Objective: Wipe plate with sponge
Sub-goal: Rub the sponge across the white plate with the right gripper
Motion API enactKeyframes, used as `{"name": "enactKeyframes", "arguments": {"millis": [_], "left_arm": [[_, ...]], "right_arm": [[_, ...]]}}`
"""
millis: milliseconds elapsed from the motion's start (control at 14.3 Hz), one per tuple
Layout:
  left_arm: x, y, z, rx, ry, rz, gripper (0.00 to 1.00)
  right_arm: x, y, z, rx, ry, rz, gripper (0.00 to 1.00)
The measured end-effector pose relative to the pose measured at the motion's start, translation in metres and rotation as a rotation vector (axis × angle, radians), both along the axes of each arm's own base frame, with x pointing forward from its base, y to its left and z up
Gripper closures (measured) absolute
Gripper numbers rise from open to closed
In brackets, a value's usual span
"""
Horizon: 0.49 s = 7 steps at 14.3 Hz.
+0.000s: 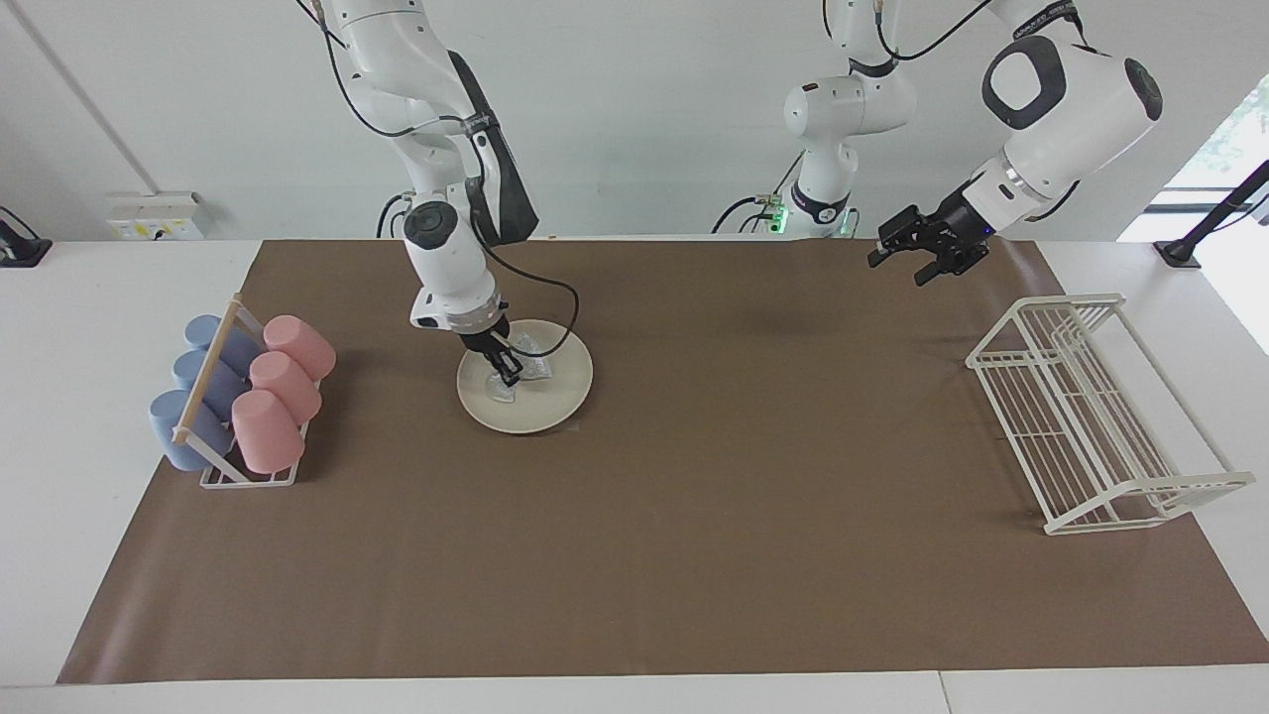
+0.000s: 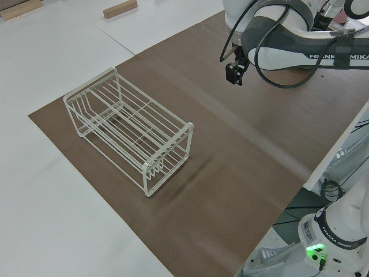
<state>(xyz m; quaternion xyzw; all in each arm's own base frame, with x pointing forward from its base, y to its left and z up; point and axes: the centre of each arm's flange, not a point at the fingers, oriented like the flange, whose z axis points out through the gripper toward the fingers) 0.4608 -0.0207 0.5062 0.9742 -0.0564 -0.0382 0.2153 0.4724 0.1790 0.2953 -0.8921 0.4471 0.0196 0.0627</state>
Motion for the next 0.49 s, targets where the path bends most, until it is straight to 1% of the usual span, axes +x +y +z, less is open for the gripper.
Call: {"name": "enactKeyframes", "arguments": {"millis": [140, 210, 350, 490], "left_arm": [[0.0, 0.001, 0.0, 0.0, 0.002, 0.004, 0.0], [0.0, 0.002, 0.0, 0.001, 0.003, 0.009, 0.0], [0.0, 0.004, -0.001, 0.016, 0.016, 0.033, 0.0], [-0.001, 0.006, -0.002, 0.069, 0.026, 0.035, 0.0]], "right_arm": [[-0.013, 0.032, 0.0, 0.005, 0.002, -0.019, 0.87], [-0.017, 0.04, 0.0, 0.006, 0.004, -0.022, 0.87], [-0.015, 0.035, -0.001, 0.006, 0.002, -0.022, 0.87], [-0.007, 0.02, 0.0, 0.005, -0.006, 0.002, 0.87]]}}
